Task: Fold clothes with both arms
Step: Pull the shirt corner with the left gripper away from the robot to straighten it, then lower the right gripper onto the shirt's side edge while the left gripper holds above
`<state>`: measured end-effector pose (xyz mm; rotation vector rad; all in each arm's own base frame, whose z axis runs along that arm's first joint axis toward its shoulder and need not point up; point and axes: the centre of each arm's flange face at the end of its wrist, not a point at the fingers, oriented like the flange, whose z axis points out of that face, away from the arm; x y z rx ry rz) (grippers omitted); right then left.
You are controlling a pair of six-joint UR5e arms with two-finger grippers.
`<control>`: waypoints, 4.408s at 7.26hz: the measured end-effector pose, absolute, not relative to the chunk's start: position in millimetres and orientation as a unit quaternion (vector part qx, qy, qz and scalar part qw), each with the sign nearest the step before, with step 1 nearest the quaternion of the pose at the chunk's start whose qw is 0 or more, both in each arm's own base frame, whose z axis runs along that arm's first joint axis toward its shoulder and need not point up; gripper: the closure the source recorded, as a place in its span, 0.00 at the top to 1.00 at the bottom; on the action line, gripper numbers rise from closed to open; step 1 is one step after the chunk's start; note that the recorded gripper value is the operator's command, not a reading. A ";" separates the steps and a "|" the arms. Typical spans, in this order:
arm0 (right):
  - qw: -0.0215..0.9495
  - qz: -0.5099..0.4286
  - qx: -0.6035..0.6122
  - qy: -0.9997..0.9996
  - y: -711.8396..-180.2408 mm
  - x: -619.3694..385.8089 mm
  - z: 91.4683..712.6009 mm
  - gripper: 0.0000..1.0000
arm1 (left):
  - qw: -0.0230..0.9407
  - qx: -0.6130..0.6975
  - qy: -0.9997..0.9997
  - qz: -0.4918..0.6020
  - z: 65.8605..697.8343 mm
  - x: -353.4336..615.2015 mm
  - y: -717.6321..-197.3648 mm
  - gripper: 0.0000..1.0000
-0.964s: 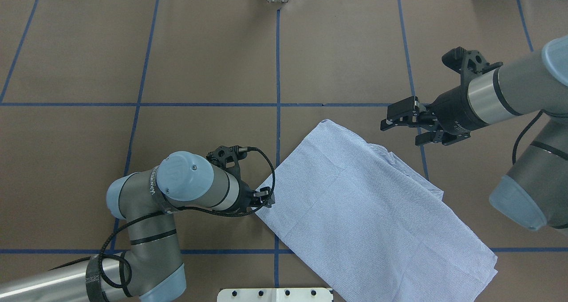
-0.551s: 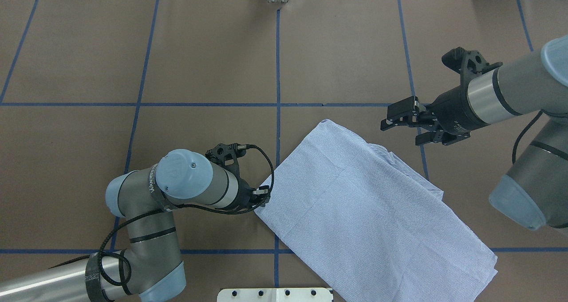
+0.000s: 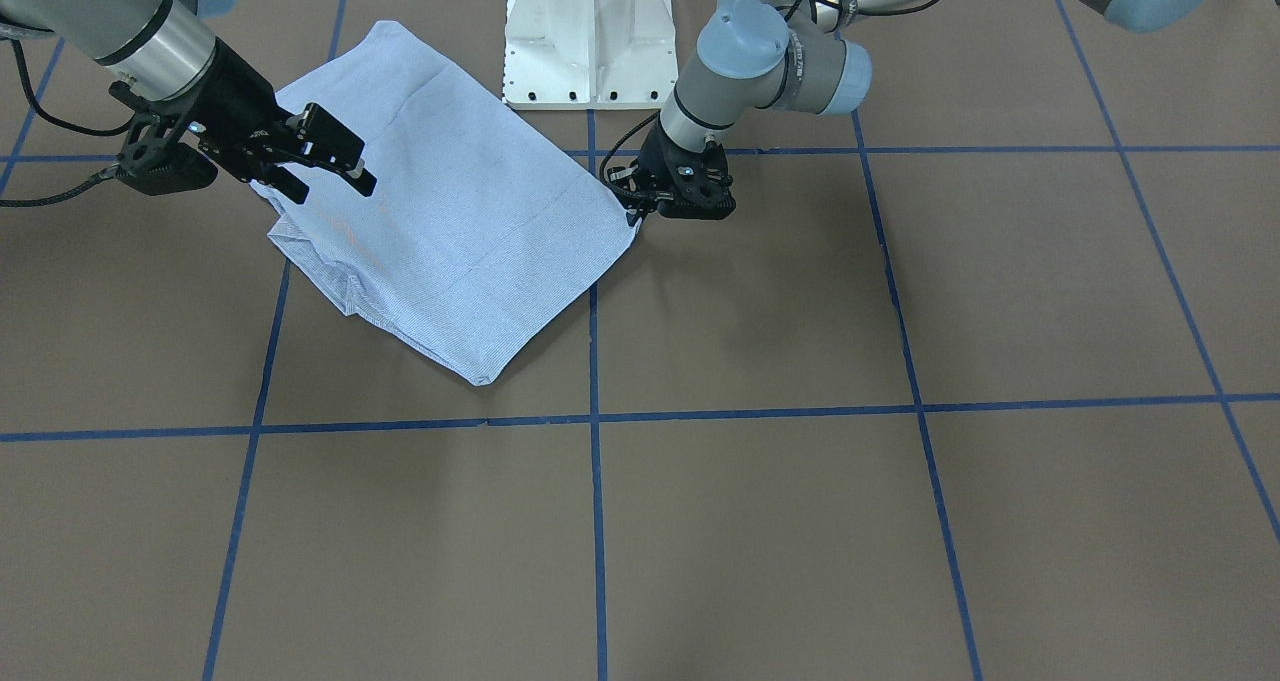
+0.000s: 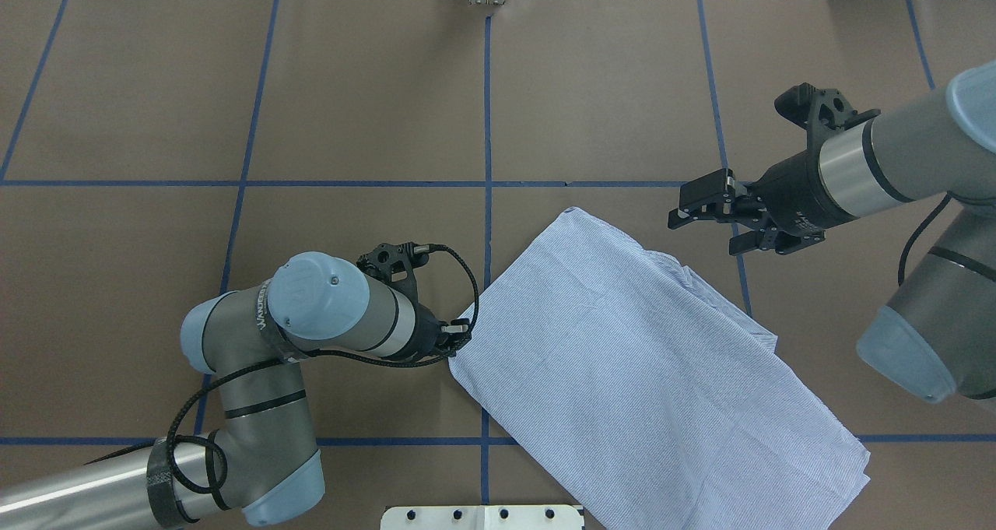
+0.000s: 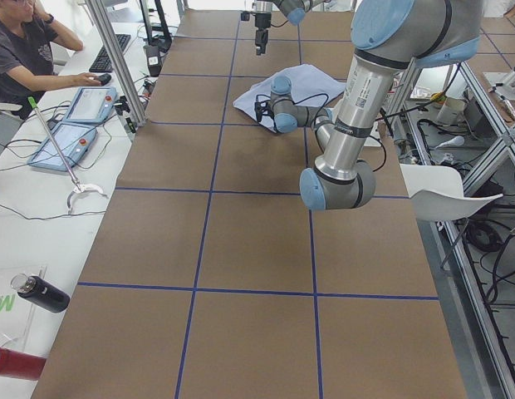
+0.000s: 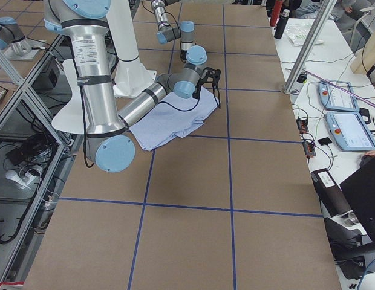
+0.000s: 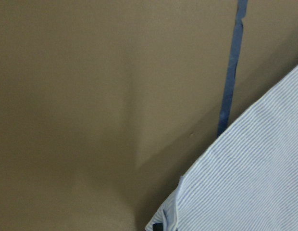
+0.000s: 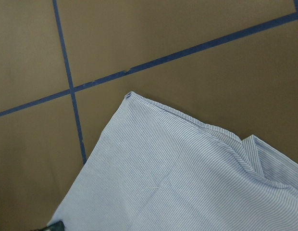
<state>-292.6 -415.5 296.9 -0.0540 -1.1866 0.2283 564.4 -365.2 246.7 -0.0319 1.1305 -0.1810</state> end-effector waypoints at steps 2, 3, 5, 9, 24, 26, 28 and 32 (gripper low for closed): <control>0.823 0.110 -0.023 -0.556 -416.3 -292.2 298.1 1.00 | 0.846 0.008 0.519 -0.118 261.4 543.9 -420.2 0.00; 0.824 0.111 -0.021 -0.556 -416.9 -292.2 298.6 1.00 | 0.853 0.022 0.506 -0.126 270.7 541.3 -450.8 0.00; 0.825 0.115 -0.016 -0.554 -418.4 -292.1 299.2 1.00 | 0.863 0.052 0.485 -0.133 276.6 542.9 -508.1 0.00; 0.825 0.119 -0.009 -0.552 -420.0 -292.3 298.6 1.00 | 0.825 0.173 0.511 -0.164 249.0 557.4 -582.9 0.00; 0.871 0.056 0.092 -0.479 -498.1 -421.2 317.3 1.00 | 0.748 0.286 0.577 -0.161 211.1 497.8 -613.7 1.00; 0.877 0.046 0.083 -0.472 -489.8 -433.7 328.9 1.00 | 0.746 0.273 0.589 -0.146 220.7 480.3 -592.4 1.00; 0.882 0.026 0.067 -0.466 -469.6 -460.2 338.1 1.00 | 0.747 0.263 0.594 -0.138 227.9 472.6 -582.3 1.00; 0.899 0.019 0.042 -0.435 -464.0 -475.0 371.6 1.00 | 0.747 0.261 0.596 -0.135 228.5 472.2 -580.1 1.00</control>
